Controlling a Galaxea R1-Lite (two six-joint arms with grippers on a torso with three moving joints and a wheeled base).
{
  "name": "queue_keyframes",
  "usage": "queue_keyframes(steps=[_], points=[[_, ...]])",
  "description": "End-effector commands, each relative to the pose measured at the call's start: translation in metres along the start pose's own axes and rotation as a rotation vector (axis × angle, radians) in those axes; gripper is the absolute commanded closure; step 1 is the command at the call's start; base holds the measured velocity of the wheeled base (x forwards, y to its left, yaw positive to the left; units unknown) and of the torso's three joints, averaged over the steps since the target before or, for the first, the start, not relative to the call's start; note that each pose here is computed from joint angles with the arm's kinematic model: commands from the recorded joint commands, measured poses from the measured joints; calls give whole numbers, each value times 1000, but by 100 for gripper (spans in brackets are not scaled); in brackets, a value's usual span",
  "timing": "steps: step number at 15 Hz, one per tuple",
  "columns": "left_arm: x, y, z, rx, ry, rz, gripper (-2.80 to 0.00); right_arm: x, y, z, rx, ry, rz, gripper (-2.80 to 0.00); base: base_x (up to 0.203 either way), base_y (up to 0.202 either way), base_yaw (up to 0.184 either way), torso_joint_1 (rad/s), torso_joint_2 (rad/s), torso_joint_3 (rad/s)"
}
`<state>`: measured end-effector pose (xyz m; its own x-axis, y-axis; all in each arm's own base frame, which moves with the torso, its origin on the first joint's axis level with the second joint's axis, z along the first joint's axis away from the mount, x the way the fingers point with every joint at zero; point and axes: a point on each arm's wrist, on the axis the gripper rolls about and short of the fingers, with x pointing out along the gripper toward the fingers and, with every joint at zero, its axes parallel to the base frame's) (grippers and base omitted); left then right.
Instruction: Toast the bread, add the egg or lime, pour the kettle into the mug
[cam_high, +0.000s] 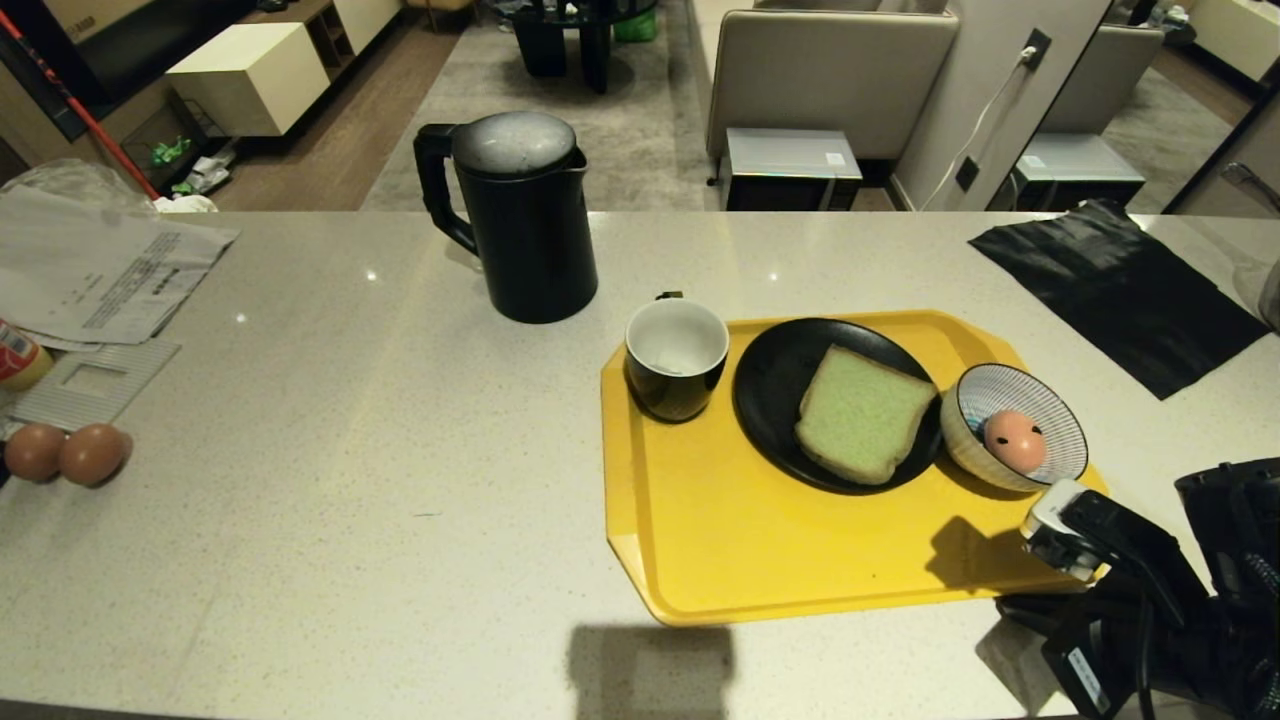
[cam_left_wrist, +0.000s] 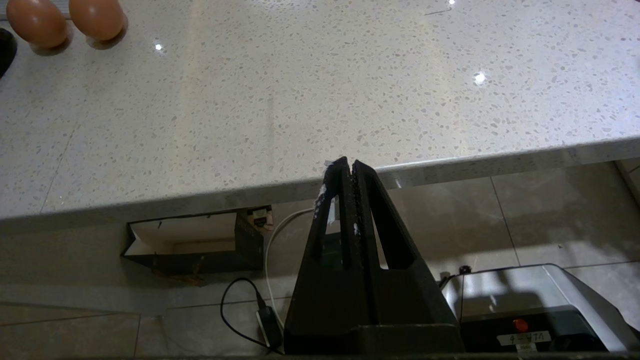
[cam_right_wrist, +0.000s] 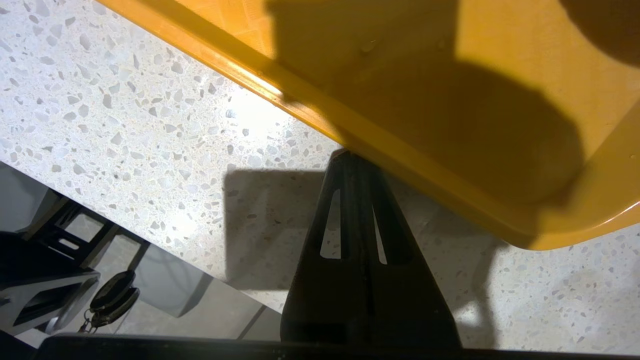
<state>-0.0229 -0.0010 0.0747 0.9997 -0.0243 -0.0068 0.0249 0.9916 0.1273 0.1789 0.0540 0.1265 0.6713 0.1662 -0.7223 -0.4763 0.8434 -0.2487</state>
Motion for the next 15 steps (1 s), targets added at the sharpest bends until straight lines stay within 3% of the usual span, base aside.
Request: queue_keyframes(steps=[1, 7, 12, 15], points=[[0, 0, 0, -1, -1, -2, 0, 0, 1, -3, -4, 11, 3, 0, 0, 0, 0, 0, 0, 0], [0, 0, 0, -3, 0, 3, 0, -19, 6, -23, 19, -14, -11, 0, 0, 0, 0, 0, 0, 0], [0, 0, 0, -4, 0, 4, 0, -39, 8, -31, 154, -87, -59, 0, 0, 0, 0, 0, 0, 0], [0, 0, 0, -4, 0, 3, 0, -63, 5, -33, 276, -195, -157, 0, 0, 0, 0, 0, 0, 0]])
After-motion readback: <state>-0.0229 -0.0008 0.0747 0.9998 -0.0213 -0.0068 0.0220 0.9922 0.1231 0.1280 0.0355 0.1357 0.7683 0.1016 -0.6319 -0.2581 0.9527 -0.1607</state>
